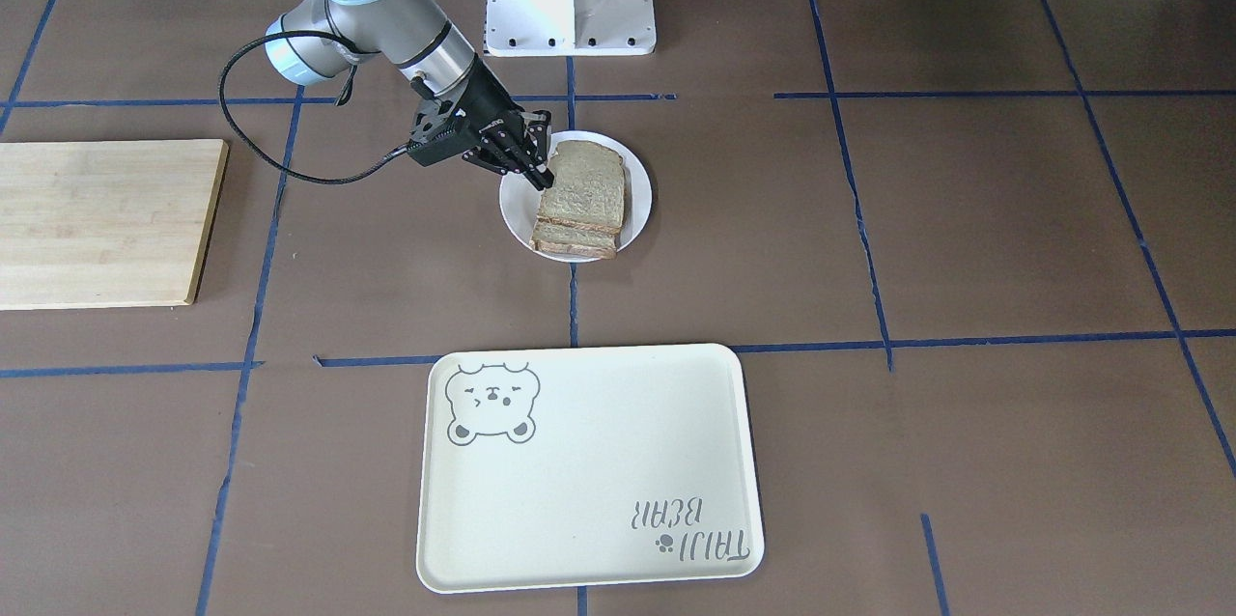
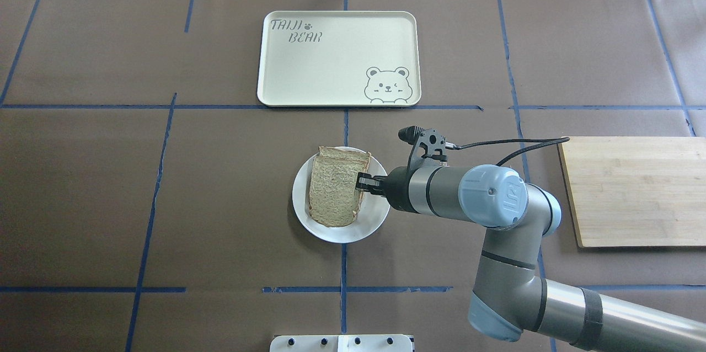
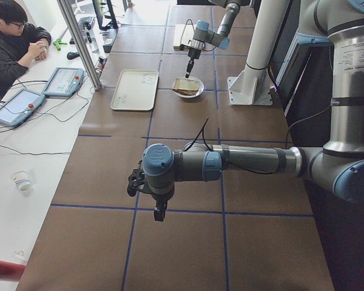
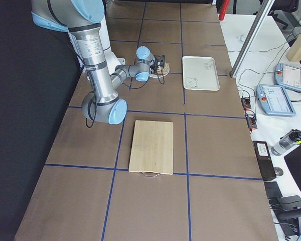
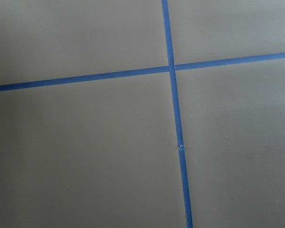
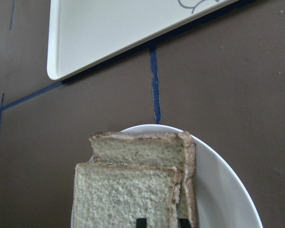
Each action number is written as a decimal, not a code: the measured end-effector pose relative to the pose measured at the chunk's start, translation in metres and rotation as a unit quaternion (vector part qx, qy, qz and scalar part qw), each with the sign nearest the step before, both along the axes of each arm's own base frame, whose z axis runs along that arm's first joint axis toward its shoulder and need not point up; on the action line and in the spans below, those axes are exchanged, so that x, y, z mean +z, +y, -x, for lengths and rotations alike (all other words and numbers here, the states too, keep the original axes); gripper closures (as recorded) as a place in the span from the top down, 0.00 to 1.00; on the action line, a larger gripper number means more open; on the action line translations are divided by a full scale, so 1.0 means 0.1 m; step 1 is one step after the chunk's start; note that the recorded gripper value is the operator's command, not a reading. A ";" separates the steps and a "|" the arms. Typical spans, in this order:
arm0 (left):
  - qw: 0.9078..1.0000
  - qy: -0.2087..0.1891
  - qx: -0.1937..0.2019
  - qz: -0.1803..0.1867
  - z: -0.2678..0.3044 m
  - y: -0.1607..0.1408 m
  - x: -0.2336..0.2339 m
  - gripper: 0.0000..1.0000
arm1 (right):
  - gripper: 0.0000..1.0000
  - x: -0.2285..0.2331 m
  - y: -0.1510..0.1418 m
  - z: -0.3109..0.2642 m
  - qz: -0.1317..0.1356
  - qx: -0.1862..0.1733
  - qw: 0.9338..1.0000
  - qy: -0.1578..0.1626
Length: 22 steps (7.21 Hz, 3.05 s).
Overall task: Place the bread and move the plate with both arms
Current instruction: 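Lower the bread onto the egg on the plate and open the right gripper, then raise the right arm away from the plate while the left arm moves in, then reach the left gripper to the plate rim nearest it and grasp it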
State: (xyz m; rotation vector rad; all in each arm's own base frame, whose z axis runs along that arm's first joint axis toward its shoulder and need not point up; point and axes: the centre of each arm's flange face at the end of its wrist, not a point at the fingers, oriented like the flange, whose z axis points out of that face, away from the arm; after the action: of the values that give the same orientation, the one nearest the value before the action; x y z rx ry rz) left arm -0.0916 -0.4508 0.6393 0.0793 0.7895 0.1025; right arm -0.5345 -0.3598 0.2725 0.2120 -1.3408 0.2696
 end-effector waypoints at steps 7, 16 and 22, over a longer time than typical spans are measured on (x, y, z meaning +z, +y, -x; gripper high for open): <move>0.995 0.096 -0.036 -0.011 -1.38 -0.19 -1.47 1.00 | 1.00 -0.23 -1.07 -1.54 0.017 -0.018 0.977 0.210; 0.918 0.349 -0.177 0.067 -3.49 0.10 -1.82 1.00 | 1.00 1.46 -1.51 -4.30 -0.055 -0.253 0.899 0.353; 0.847 0.465 -0.188 0.174 -5.21 0.71 -2.54 0.51 | 1.00 1.95 -1.69 -4.97 -0.026 -0.237 0.926 0.292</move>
State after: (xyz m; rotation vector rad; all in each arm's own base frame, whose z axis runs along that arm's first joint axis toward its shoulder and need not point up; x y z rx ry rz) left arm 0.4295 -0.3795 0.3850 -0.0727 1.7394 -0.4973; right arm -0.0374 -0.5285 0.4674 0.0012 -0.7688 -0.2300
